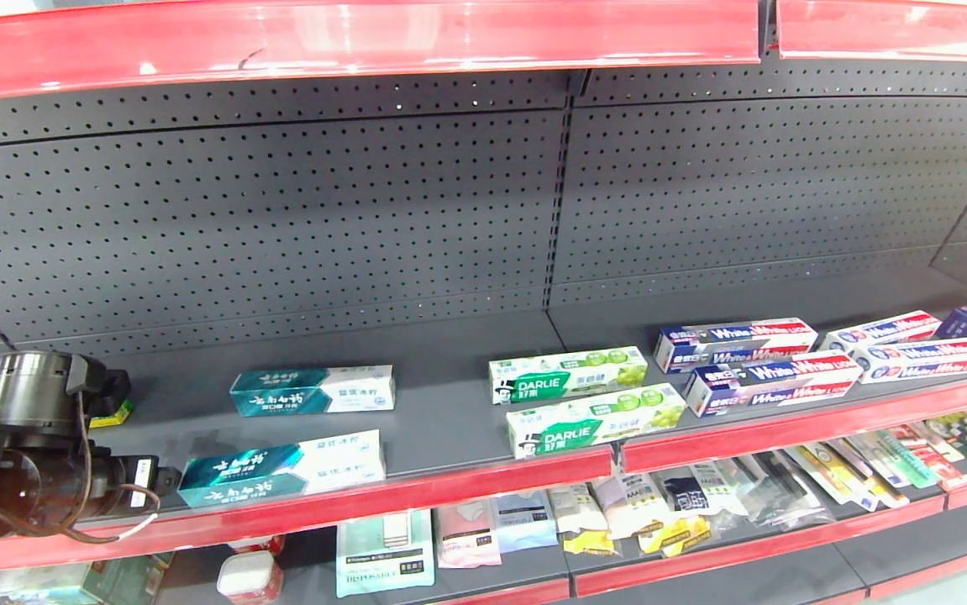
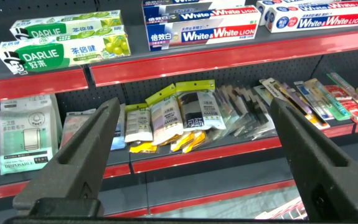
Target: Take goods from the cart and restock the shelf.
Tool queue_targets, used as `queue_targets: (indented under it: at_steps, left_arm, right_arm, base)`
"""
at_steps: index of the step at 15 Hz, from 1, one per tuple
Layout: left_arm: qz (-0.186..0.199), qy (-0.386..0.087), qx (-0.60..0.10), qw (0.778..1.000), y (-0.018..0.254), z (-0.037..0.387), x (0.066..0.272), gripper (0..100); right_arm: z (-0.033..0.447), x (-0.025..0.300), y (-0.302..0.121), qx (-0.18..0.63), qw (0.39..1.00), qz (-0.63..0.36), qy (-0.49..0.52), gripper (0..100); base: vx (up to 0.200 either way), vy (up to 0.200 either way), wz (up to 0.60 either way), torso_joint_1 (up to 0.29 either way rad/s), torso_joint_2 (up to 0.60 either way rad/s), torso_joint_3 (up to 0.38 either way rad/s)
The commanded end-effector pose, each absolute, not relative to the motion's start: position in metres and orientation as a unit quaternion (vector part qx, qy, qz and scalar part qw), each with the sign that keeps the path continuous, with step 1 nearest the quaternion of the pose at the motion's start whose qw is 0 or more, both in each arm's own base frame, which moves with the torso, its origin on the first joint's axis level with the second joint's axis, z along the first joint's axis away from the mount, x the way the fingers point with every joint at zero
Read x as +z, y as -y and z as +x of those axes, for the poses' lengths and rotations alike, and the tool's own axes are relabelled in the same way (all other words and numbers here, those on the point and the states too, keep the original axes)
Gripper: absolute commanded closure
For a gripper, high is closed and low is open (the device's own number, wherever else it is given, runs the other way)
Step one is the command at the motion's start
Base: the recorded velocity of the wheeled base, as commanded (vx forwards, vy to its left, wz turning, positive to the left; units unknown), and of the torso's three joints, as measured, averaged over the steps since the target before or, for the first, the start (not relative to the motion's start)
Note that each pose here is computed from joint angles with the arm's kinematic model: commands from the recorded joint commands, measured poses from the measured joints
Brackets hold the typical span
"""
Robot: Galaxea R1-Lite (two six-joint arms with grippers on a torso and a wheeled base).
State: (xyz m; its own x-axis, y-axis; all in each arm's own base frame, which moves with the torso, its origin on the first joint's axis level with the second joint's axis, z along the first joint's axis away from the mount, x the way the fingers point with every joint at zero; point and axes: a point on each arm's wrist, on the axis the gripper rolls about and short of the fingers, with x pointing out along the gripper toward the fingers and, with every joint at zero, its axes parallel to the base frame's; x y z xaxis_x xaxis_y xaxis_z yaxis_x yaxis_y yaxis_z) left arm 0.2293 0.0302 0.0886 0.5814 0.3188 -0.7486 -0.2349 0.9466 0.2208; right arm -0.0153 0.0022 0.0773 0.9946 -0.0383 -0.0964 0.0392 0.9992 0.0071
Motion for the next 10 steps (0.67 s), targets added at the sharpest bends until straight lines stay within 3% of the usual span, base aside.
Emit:
queue_targets:
  at_steps: [1,8,10]
  left_arm:
    - [0.049,-0.43,0.156,0.888,-0.03,0.229,0.089,0]
    - [0.048,-0.424,0.157,0.891,-0.03,0.228,0.091,0]
    - [0.051,-0.368,0.166,0.913,-0.029,0.212,0.112,0]
  right_arm:
    - [-0.015,0.077,-0.002,-0.019,0.999,0.005,-0.049,0]
    - [-0.015,0.077,-0.002,-0.019,0.999,0.005,-0.049,0]
    - [-0.015,0.077,-0.002,-0.019,0.999,0.005,-0.049,0]
  base:
    - [0.0,0.0,0.0,0.0,0.0,0.0]
    - [0.0,0.0,0.0,0.0,0.0,0.0]
    - [0.0,0.0,0.0,0.0,0.0,0.0]
